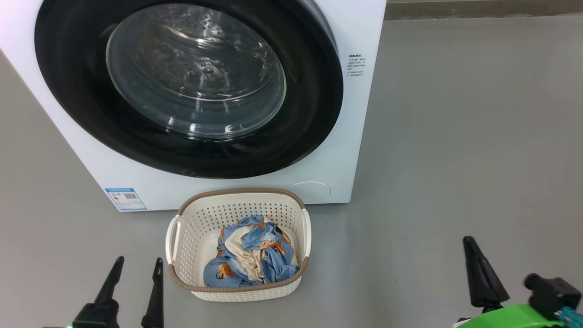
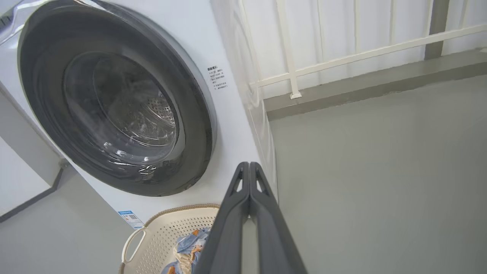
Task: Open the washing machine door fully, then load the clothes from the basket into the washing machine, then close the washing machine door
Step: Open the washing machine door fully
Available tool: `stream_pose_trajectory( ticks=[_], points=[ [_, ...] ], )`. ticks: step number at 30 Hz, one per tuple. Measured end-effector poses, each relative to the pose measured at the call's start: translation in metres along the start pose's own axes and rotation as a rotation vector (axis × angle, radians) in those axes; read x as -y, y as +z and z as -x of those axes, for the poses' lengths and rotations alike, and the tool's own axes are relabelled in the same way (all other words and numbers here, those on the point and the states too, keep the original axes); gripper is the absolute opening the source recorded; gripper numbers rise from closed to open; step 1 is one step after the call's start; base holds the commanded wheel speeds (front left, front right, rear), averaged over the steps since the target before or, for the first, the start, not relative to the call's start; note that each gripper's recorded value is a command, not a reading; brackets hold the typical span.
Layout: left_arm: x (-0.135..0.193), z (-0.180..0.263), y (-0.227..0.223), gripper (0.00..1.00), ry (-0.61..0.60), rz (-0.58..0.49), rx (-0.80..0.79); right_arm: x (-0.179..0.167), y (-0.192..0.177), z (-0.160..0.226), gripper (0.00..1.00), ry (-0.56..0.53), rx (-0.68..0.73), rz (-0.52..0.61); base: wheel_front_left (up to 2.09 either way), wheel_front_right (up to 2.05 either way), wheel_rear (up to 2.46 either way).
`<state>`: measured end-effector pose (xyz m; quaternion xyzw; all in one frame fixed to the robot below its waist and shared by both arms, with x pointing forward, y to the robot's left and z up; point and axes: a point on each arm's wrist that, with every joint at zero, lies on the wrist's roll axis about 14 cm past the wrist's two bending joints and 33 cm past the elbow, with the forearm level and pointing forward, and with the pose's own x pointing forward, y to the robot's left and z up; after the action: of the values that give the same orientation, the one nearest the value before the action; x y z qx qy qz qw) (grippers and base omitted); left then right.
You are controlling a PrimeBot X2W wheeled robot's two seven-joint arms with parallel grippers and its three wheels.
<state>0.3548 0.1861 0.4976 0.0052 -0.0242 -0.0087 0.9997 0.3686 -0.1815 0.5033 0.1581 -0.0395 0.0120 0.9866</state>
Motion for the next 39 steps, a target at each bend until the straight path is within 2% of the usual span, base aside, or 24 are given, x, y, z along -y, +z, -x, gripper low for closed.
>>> stream_pose_trajectory(
  ticks=[2, 7, 13, 15, 19, 23, 28, 39],
  points=[
    [-0.001, 0.000, 0.000, 1.00, 0.002, 0.001, 0.000, 0.007, 0.000, 0.001, 0.00, -0.034, 0.006, -0.086, 0.00, 0.00, 0.00],
    [-0.002, 0.000, 0.000, 1.00, 0.004, 0.002, -0.001, 0.043, -0.009, 0.009, 0.00, -0.201, 0.032, -0.423, 0.00, 0.00, 0.00],
    [-0.003, -0.001, -0.004, 1.00, 0.007, 0.006, -0.012, 0.075, -0.024, 0.008, 0.00, -0.365, 0.069, -0.760, 0.00, 0.00, 0.00],
    [-0.003, -0.002, -0.007, 1.00, 0.006, 0.008, -0.022, 0.086, -0.017, -0.002, 0.00, -0.381, 0.100, -0.869, 0.00, 0.00, 0.00],
    [-0.004, -0.004, -0.015, 1.00, 0.007, 0.016, -0.044, 0.123, 0.015, -0.025, 0.00, -0.399, 0.210, -1.015, 0.00, 0.00, 0.00],
    [-0.006, -0.007, -0.023, 1.00, 0.008, 0.017, -0.070, 0.134, 0.023, -0.048, 0.00, -0.372, 0.202, -1.082, 0.00, 0.00, 0.00],
    [-0.012, -0.017, -0.037, 1.00, 0.012, 0.020, -0.105, 0.124, 0.038, -0.090, 0.00, -0.267, 0.207, -1.176, 0.00, 0.00, 0.00],
    [-0.023, -0.038, -0.075, 1.00, 0.000, -0.008, -0.204, 0.105, 0.031, -0.165, 0.00, -0.142, 0.151, -1.190, 0.00, 0.00, 0.00]
  ],
)
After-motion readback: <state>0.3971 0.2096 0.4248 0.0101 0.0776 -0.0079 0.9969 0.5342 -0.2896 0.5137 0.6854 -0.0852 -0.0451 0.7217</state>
